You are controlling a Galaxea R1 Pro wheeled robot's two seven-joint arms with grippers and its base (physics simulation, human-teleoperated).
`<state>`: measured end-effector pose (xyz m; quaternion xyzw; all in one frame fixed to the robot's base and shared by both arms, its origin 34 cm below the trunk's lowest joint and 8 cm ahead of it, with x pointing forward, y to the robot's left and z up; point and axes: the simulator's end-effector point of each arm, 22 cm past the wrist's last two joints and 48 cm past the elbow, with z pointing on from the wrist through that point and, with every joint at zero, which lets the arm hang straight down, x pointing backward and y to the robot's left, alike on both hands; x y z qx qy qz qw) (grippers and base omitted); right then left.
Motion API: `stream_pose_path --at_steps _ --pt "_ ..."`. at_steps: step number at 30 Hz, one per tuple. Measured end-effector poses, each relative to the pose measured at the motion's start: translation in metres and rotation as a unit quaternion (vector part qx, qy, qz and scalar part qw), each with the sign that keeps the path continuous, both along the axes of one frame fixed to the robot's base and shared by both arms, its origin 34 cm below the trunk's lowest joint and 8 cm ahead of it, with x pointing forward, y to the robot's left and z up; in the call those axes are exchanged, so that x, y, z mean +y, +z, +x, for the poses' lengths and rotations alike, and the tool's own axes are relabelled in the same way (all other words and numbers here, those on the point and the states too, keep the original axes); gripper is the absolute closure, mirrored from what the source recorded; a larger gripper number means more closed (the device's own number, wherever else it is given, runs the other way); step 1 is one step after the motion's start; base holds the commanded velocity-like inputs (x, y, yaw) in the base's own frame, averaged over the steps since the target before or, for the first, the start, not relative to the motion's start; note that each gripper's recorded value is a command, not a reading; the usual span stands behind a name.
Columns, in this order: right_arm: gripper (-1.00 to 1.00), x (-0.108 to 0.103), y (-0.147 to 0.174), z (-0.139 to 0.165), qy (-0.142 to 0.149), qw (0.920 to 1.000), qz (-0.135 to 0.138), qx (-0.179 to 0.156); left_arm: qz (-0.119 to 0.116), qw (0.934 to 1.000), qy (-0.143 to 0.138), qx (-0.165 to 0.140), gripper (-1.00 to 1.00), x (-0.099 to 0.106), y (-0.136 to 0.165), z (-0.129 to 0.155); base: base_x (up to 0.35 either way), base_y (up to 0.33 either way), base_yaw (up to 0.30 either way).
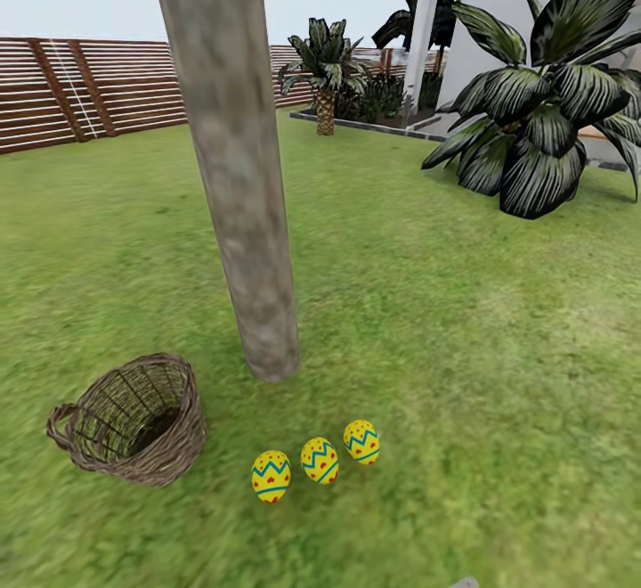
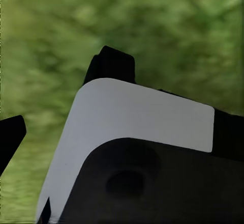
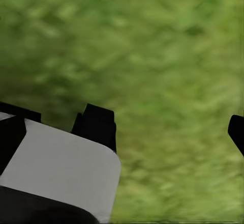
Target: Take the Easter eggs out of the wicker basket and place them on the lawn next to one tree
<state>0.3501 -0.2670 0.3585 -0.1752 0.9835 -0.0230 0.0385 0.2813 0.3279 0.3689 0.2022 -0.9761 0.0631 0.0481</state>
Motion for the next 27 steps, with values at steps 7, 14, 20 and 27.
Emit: stream_pose_path --at_steps 7,14,20,27 --pt "-1.0 -0.004 0.012 -0.009 0.0 1.0 -0.002 0.007 0.015 0.9998 0.001 -0.013 -1.0 0.0 0.009 -0.006 0.0 0.0 0.0" --pt "-1.0 -0.012 0.024 -0.023 -0.001 0.9997 -0.011 0.021 0.017 0.9998 0.002 -0.007 -1.0 -0.001 0.021 -0.013 0.0 0.0 0.0" --pt "-1.0 -0.013 0.034 -0.028 -0.001 0.9996 -0.012 0.026 0.017 0.9998 0.002 -0.007 -1.0 -0.001 0.032 -0.012 0.0 0.0 0.0" --pt "-1.0 -0.012 0.047 -0.027 0.001 0.9996 -0.012 0.026 0.018 0.9998 0.003 -0.004 -1.0 0.0 0.044 -0.014 0.0 0.0 0.0"
